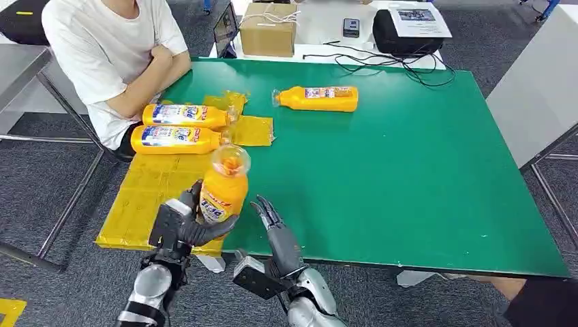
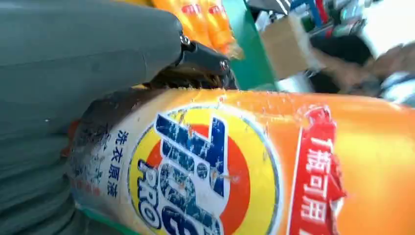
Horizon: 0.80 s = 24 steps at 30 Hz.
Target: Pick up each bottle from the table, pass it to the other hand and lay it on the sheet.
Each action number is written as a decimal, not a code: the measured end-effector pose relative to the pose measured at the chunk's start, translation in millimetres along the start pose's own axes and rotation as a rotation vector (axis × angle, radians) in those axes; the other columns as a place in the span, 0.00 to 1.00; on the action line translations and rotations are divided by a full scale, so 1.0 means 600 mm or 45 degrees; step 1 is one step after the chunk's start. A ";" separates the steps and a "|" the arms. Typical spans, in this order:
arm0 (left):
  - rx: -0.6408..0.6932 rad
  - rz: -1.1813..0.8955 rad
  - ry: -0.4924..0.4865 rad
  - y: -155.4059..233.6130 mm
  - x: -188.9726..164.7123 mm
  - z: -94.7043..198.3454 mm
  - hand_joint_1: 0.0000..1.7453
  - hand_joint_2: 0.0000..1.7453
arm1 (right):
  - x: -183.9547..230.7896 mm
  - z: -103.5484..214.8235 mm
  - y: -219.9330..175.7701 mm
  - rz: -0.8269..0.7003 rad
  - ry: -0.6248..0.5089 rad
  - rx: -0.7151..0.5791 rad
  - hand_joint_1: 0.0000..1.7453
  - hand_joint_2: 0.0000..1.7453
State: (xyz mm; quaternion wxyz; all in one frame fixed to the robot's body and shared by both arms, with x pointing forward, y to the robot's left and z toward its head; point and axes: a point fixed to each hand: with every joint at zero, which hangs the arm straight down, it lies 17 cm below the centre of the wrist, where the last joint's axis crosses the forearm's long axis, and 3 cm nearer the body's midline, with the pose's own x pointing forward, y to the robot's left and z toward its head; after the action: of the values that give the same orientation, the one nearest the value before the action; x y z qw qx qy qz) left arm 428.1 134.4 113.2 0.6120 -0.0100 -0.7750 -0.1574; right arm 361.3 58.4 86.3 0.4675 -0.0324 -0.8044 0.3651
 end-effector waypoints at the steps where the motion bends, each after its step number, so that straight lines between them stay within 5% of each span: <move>1: -0.041 -0.119 0.029 0.008 -0.022 -0.001 1.00 1.00 | 0.000 0.000 -0.003 -0.009 -0.004 -0.009 0.00 0.00; 6: -0.180 -0.448 0.158 0.079 -0.111 -0.017 1.00 1.00 | -0.001 -0.001 -0.018 -0.045 -0.011 -0.055 0.00 0.00; 24: -0.433 -0.900 0.524 0.271 -0.235 -0.059 1.00 1.00 | 0.012 -0.006 -0.014 -0.169 -0.041 -0.042 0.00 0.00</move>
State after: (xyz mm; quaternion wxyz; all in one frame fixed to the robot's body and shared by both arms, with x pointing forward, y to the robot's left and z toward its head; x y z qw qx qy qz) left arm 530.8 304.7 23.8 0.6518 0.1866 -0.5558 -0.4811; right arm 362.4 57.3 97.9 0.4772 0.0192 -0.8181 0.3203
